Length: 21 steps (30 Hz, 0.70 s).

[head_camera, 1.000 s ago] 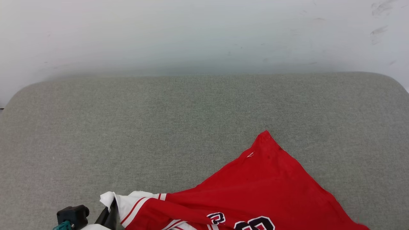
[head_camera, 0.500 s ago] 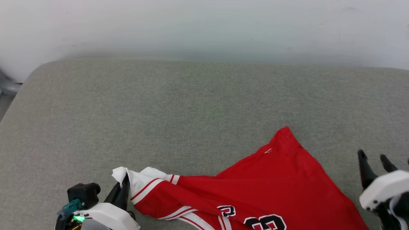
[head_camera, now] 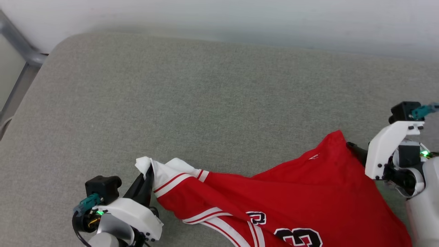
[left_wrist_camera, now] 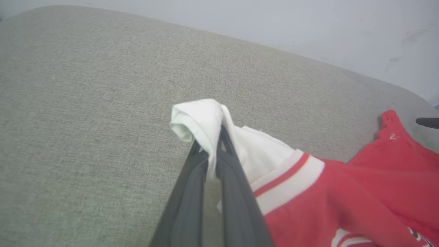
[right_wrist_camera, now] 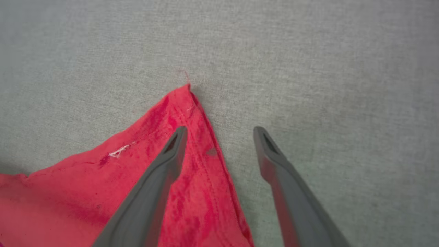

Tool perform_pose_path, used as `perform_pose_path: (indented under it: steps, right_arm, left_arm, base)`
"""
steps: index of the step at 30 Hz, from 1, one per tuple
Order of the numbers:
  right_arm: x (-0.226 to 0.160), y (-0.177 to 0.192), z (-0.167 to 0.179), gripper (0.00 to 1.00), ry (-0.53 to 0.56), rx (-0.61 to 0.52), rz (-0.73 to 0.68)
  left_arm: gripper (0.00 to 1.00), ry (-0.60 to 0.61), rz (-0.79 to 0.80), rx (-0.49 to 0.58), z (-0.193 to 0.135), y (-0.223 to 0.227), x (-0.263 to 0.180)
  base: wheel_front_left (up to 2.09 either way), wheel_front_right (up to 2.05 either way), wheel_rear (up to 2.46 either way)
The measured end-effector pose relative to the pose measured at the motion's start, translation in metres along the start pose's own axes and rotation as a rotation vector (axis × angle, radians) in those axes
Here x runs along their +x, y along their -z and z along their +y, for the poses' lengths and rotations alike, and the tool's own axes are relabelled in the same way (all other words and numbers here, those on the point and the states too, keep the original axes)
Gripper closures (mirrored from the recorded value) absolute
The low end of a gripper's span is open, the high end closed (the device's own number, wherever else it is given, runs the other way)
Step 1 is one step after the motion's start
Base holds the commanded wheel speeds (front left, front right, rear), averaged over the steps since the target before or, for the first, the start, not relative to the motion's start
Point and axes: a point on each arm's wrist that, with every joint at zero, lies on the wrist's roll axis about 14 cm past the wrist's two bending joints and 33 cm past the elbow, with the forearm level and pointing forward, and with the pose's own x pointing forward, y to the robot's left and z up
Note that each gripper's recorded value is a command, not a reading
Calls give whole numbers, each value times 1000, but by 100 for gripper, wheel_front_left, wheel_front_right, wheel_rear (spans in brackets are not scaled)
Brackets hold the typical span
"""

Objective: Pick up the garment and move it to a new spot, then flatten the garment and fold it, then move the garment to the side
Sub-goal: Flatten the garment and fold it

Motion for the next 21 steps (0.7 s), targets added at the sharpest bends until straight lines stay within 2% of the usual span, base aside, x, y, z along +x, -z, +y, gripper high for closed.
perform_pose_path:
  steps: [5,12,13,14,15,21]
  right_arm:
    - [22,9,15,0,-43,-67,139]
    - [37,46,23,0,-82,-89,347]
    - [38,49,22,46,-82,-92,367]
    - [38,51,22,87,-85,-86,384]
    - [38,53,22,100,-91,-74,400]
    - [34,52,25,100,-109,-54,385]
  left_arm:
    - [100,-10,-2,-6,3,2,7]
    - [100,-37,12,-13,10,11,10]
    - [100,-39,15,-13,11,12,11]
    - [100,-38,14,-14,11,12,12]
    - [100,-39,16,-15,11,13,12]
    - [100,-29,15,-17,9,15,14]
  base:
    - [0,0,0]
    - [0,0,0]
    - [0,0,0]
    - [0,0,0]
    - [0,0,0]
    - [0,0,0]
